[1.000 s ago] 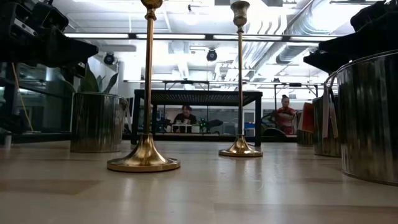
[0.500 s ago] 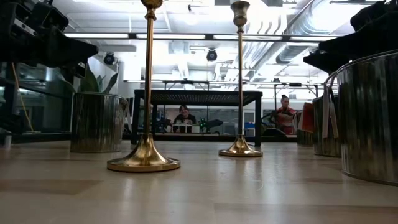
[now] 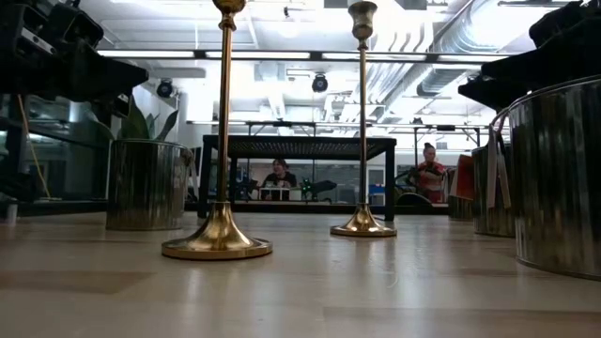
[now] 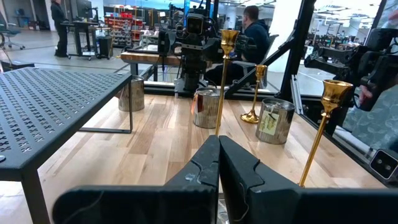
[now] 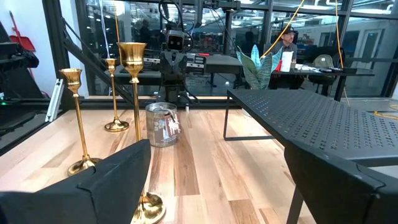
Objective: Pick & Place candle stick holders
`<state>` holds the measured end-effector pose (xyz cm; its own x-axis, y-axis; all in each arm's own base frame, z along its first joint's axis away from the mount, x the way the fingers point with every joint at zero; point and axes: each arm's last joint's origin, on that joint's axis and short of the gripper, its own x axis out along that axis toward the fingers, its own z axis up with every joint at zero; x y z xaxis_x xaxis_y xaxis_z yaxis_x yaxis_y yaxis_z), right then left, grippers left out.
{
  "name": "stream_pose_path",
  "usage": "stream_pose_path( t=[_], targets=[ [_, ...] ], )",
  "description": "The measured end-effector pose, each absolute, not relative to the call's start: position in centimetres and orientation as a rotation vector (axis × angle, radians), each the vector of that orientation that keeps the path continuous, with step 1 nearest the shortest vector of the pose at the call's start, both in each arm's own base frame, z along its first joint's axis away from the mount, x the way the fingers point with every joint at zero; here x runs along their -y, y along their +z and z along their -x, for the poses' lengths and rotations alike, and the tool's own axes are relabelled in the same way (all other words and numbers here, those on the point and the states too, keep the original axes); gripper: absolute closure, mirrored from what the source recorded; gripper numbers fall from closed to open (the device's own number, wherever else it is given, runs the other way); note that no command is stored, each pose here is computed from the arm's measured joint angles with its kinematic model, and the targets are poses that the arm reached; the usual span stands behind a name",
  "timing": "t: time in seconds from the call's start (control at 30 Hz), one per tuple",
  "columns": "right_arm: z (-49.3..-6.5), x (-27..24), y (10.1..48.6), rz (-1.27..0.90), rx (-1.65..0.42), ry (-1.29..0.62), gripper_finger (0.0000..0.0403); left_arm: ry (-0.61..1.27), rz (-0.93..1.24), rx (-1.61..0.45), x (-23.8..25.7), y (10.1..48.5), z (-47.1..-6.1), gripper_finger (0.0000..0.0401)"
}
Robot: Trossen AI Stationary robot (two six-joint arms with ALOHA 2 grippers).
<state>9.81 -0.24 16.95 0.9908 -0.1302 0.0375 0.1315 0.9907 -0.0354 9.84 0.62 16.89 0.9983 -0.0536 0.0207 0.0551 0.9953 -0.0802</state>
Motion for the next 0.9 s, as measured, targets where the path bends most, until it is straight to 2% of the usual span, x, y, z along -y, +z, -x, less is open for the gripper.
stream_pose_path(
  t=[0.43,0.9],
  targets=[
    [-9.81,0.24,16.98,-0.256,0.056,-0.125,0.0041,-0.054,0.081,0.018,-0.62,16.89,-9.84,0.0401],
    [-9.8,0.24,17.0,-0.292,0.054,-0.124,0.0041,-0.055,0.081,0.019,-0.62,16.89,-9.84,0.0401]
  ],
)
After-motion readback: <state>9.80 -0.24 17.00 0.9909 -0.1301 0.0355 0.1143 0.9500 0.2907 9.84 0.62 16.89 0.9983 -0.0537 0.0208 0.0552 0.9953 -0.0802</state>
